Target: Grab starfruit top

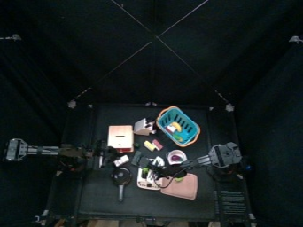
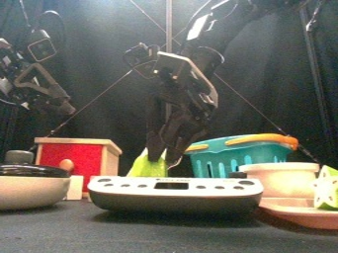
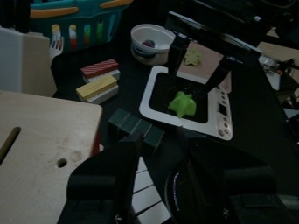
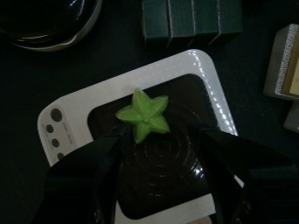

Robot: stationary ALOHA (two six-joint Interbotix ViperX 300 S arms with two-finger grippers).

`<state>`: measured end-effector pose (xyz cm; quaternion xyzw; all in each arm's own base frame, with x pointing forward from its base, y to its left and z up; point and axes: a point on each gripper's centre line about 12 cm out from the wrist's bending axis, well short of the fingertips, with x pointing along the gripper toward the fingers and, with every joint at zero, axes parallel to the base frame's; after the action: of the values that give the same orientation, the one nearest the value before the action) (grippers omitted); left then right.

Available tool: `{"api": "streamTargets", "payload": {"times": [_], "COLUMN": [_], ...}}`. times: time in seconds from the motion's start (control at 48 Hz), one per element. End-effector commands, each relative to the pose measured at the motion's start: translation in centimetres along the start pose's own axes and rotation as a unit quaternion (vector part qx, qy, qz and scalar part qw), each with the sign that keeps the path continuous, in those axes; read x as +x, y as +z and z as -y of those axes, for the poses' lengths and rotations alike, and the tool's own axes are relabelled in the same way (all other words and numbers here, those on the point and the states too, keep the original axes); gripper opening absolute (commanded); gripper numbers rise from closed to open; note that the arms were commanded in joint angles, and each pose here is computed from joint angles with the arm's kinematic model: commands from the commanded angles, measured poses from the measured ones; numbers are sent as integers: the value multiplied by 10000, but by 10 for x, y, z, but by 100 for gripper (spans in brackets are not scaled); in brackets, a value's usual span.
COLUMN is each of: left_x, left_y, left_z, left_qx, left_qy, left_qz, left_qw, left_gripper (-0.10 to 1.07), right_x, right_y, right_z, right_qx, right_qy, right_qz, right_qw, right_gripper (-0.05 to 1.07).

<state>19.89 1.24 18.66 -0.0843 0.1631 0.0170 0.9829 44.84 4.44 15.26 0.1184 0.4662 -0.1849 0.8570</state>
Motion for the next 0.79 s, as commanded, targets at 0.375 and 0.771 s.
{"api": "streamTargets", "payload": {"times": [0.375, 0.771], "left_x": [1, 1], "left_y": [5, 5], "left_z": [0, 0], "left_qx": [1, -8], "left_qy": [-5, 3], "left_qz": [67, 76], "left_qw": [10000, 10000], "left_gripper": [78, 78], "right_x": [-73, -105], "right_y": [-25, -115], "right_z": [-7, -17], "right_qx": [-218, -693], "right_qy": [-370, -303], "right_qz": [-288, -1163], "right_qw": [9987, 9903], "right_gripper": [89, 89]}}
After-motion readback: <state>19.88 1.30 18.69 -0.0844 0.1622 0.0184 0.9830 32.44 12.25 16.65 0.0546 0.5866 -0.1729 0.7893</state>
